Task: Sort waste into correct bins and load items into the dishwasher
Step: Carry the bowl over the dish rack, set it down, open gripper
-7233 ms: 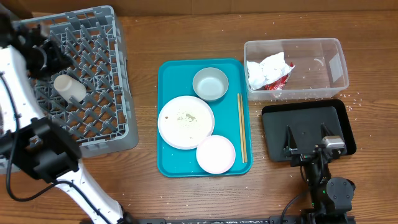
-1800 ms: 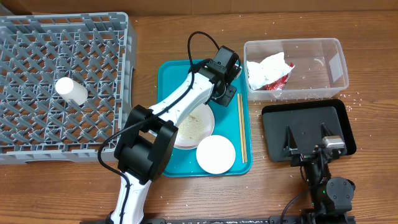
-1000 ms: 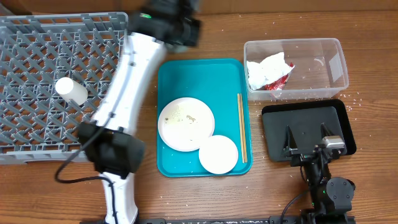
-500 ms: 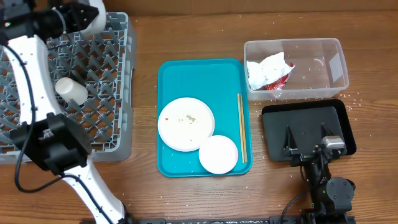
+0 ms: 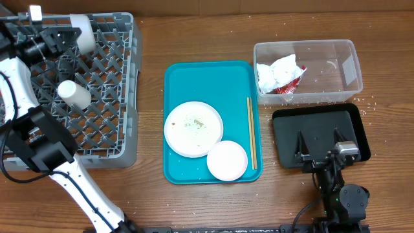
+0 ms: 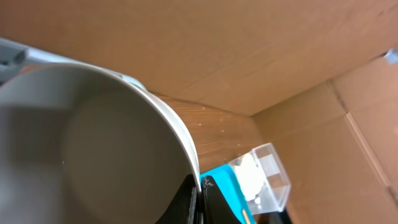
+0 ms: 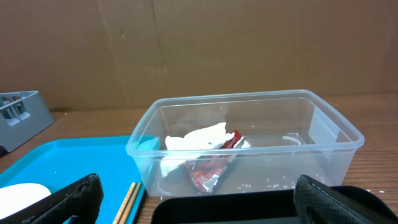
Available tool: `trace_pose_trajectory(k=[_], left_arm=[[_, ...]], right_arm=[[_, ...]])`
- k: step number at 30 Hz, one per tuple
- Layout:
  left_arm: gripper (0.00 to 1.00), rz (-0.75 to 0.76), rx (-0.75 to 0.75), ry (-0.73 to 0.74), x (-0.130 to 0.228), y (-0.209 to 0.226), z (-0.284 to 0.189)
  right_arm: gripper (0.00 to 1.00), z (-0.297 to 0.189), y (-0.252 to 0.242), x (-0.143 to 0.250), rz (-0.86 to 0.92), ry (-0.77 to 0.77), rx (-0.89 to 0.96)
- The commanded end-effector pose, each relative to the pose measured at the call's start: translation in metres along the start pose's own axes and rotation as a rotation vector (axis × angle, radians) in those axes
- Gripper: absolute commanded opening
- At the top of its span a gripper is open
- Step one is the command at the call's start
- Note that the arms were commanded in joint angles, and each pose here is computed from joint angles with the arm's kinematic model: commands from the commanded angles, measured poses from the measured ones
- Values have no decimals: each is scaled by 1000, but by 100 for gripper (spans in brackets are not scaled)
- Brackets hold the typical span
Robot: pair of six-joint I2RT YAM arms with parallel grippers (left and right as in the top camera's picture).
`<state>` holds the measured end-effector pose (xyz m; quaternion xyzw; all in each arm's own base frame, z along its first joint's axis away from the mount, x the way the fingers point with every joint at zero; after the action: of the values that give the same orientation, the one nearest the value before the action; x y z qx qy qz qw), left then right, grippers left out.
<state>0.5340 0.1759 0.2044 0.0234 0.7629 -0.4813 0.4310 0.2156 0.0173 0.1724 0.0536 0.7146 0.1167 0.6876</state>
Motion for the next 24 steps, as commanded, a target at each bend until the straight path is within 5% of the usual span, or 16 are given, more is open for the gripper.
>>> trace_pose_trajectory(k=[1, 19, 24], left_arm=[[4, -98, 79, -9, 3, -1, -4], [6, -458, -2, -79, -3, 22, -52], [59, -467, -14, -103, -5, 26, -66]], right_arm=[[100, 0, 0, 2, -3, -3, -2], [100, 0, 0, 2, -3, -3, -2], [100, 0, 0, 2, -3, -3, -2]])
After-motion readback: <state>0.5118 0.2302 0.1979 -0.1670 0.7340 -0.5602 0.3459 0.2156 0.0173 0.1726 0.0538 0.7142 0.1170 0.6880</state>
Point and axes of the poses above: each gripper's point midway between its finger pads, its own z axis out along the fingers, its own y axis along the line the jaws close on, x = y × z, the point moved 3 cm from there along -z, back along the fingers, and after that the axes turned 8 degrees about z, right-handed, at the moved point
